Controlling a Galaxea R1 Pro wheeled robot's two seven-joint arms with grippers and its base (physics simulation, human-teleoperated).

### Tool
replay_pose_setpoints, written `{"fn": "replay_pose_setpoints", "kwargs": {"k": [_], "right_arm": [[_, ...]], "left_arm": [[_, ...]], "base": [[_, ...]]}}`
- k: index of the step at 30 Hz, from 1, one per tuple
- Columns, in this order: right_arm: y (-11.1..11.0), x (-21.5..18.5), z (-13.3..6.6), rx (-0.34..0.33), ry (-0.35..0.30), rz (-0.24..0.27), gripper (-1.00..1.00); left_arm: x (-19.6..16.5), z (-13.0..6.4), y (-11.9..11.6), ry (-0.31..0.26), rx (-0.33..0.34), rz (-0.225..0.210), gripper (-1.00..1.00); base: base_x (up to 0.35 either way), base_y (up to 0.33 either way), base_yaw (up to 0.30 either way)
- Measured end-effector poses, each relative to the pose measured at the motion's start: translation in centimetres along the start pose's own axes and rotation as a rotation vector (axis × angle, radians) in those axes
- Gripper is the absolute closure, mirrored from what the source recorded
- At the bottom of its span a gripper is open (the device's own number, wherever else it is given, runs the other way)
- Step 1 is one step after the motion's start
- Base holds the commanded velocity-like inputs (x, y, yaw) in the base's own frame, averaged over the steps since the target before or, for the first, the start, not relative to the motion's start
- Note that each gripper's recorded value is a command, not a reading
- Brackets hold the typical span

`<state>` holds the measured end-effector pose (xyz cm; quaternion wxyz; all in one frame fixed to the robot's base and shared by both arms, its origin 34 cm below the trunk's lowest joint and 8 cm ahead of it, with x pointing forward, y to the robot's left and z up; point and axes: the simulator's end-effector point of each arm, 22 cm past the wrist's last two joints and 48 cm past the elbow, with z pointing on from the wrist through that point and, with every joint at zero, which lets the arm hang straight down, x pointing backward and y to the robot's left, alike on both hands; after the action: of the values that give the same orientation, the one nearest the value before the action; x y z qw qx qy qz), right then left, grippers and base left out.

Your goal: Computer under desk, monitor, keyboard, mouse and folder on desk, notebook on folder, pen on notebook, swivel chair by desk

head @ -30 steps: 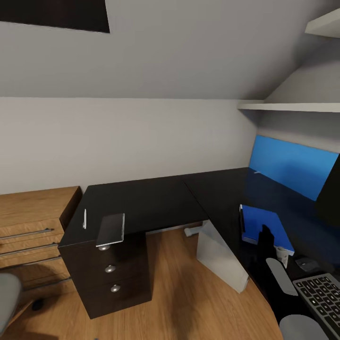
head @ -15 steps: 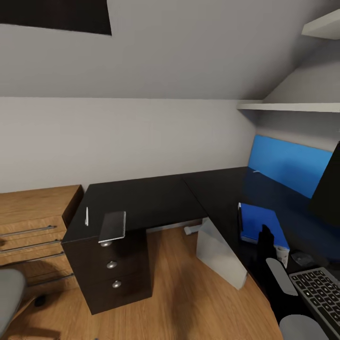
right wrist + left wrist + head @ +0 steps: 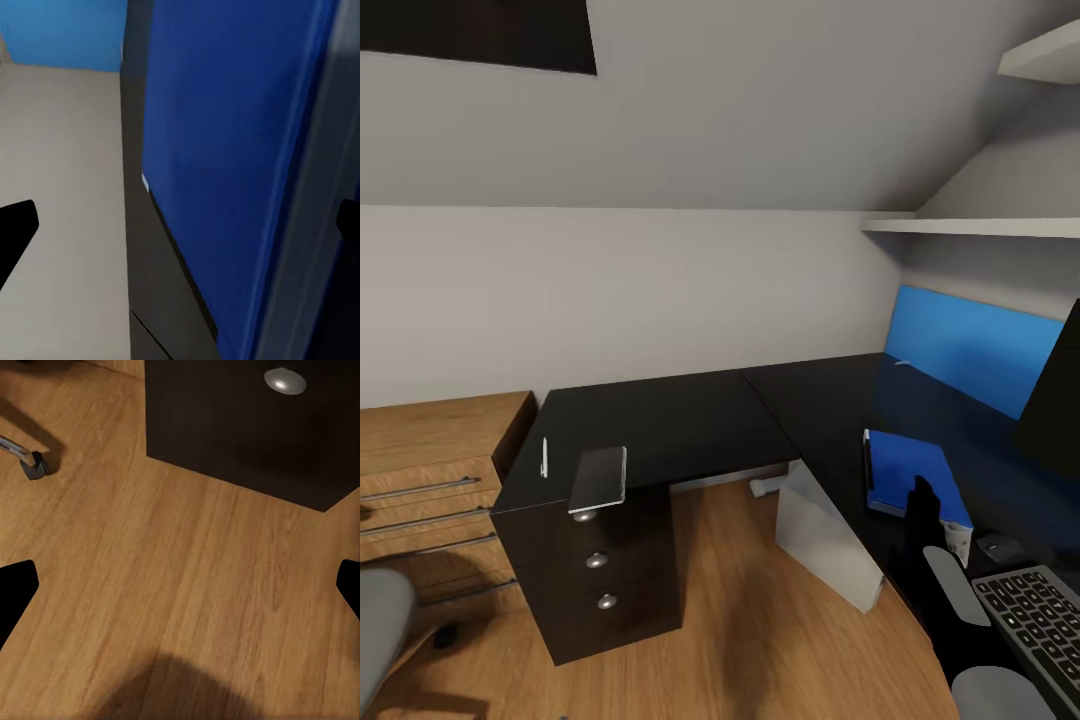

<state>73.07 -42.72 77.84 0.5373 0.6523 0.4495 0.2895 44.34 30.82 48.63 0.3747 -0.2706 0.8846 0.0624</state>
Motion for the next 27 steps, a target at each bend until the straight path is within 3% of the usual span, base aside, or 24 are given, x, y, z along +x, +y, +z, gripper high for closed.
{"fn": "replay_pose_setpoints", "kwargs": {"k": [27], "right_arm": [[4.1,-0.2,-0.8,-0.001,0.001,-0.001,-1.00]], "left_arm": [[-3.2,-2.7,-0.6,-0.001,0.002,0.000,-1.00]], "base": [[0.000,0.000,0.000]]}}
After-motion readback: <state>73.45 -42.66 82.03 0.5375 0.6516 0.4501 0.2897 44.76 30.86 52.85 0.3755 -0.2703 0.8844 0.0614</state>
